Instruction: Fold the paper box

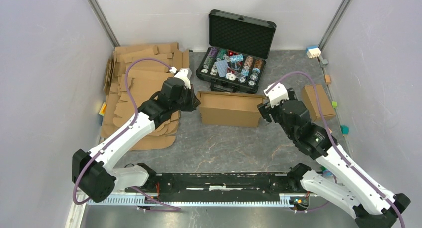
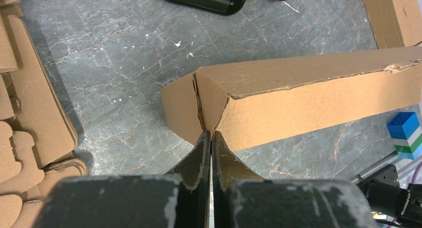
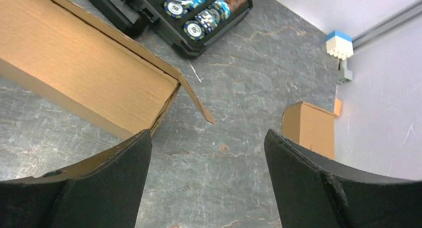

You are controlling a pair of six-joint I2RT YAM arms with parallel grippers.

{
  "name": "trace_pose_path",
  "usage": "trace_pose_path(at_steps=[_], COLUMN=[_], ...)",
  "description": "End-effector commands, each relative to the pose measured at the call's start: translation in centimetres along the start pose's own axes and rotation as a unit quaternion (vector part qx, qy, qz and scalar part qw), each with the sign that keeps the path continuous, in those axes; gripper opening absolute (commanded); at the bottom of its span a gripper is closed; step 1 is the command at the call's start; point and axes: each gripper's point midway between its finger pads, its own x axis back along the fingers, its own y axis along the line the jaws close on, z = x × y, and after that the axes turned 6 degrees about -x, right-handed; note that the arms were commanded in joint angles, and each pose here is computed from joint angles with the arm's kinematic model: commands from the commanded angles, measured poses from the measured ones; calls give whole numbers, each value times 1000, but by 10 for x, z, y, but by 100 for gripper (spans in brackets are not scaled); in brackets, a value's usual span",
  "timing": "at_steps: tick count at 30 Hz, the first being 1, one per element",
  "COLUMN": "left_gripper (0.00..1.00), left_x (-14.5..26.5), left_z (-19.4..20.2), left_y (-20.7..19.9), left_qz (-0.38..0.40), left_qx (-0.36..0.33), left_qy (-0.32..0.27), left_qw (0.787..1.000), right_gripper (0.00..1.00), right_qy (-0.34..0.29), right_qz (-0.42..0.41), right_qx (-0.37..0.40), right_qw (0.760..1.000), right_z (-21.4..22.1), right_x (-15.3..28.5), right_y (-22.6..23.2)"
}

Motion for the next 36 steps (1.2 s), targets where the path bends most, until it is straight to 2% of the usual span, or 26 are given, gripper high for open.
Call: trace_pose_path(at_steps=[1, 6, 18, 20, 24, 27, 29, 31, 34, 36], left_gripper=[2, 2, 2, 2, 2, 2, 2, 2, 2, 2], left_x=[-1, 0, 3, 3, 3, 3, 3, 2, 2, 2], left_z=[15, 11, 8, 8, 7, 7, 6, 6, 5, 6], left_y=[9, 10, 14, 14, 12, 12, 11, 9, 6, 6], left_qz=[-22, -26, -37, -36, -32, -31, -30, -28, -27, -32], left_qx=[-23, -27, -33, -33, -33, -33, -32, -32, -36, -39], left_qy=[38, 31, 22, 23, 23, 23, 23, 24, 23, 26], left_qw=[999, 999, 999, 999, 999, 999, 999, 999, 999, 998], right_gripper=[85, 75, 65, 56, 44, 26, 19, 19, 31, 31], right_qy=[-19, -11, -11, -15, 11, 6, -1, -3, -8, -8], right_qz=[40, 32, 13, -12, -73, -94, -113, -135, -154, -161], right_qx=[-37, -32, -74, -84, -99, -114, -121, -123, -122, -114], right_qw=[998, 999, 997, 996, 992, 989, 986, 983, 980, 980], right_z=[-2, 0, -3, -3, 5, 3, -1, -5, -9, -9], right_x=[0, -14, -45, -48, -55, -55, -53, -50, -46, -44], right_y=[-13, -7, -13, -11, 3, 7, 12, 19, 24, 25])
